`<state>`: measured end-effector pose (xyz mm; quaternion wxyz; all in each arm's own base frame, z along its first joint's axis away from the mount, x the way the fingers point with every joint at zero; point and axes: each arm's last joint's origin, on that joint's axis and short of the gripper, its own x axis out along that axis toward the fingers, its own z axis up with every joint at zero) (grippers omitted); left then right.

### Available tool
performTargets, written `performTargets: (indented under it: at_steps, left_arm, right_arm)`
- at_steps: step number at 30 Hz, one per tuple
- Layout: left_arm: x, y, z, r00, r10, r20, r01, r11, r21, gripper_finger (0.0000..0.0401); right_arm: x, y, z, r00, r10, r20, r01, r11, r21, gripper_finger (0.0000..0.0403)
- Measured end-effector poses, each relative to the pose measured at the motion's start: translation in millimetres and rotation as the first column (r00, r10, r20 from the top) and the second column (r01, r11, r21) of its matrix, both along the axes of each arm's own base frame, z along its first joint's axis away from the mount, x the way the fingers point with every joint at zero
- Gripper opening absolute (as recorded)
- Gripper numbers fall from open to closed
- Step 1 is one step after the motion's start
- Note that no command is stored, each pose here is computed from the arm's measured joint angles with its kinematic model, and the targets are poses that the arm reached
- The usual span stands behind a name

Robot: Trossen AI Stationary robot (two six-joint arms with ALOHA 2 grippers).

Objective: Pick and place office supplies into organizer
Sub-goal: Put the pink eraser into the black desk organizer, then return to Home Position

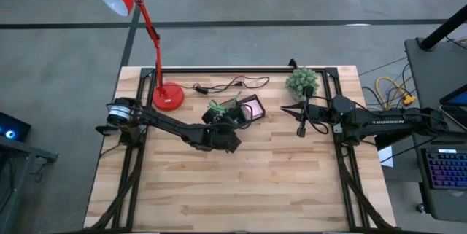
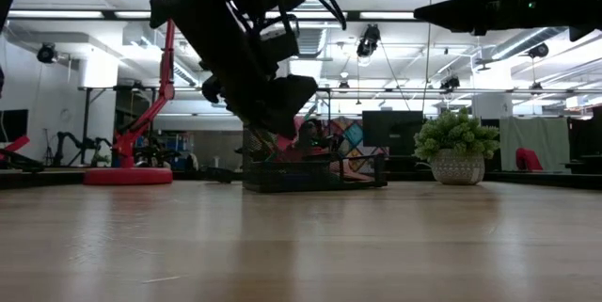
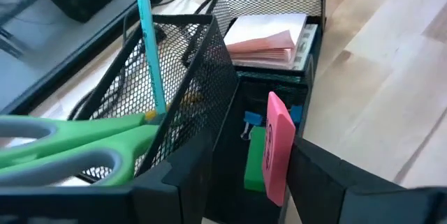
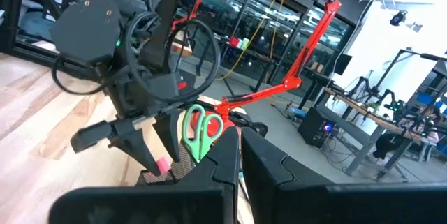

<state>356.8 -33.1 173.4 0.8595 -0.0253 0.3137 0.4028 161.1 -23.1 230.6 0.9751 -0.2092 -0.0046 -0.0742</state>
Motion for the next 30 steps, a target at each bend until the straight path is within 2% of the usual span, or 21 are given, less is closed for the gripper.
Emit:
performTargets:
  at_steps: [17,27,30]
  left_arm:
    - [3,0,-22,0.995,-0.02,-0.101,0.024,0.999,0.043,0.016]
    - [2,0,-21,0.991,-0.034,-0.126,0.04,0.998,0.047,0.0217]
    - [3,0,-21,0.992,-0.034,-0.124,0.04,0.998,0.046,0.0223]
  right_arm:
    - [0,0,0,1.0,0.0,0.0,0.0,1.0,0.0,0.0008]
    - [0,0,0,1.0,0.0,0.0,0.0,1.0,0.0,0.0008]
    - [0,0,0,1.0,0.0,0.0,0.0,1.0,0.0,0.0008]
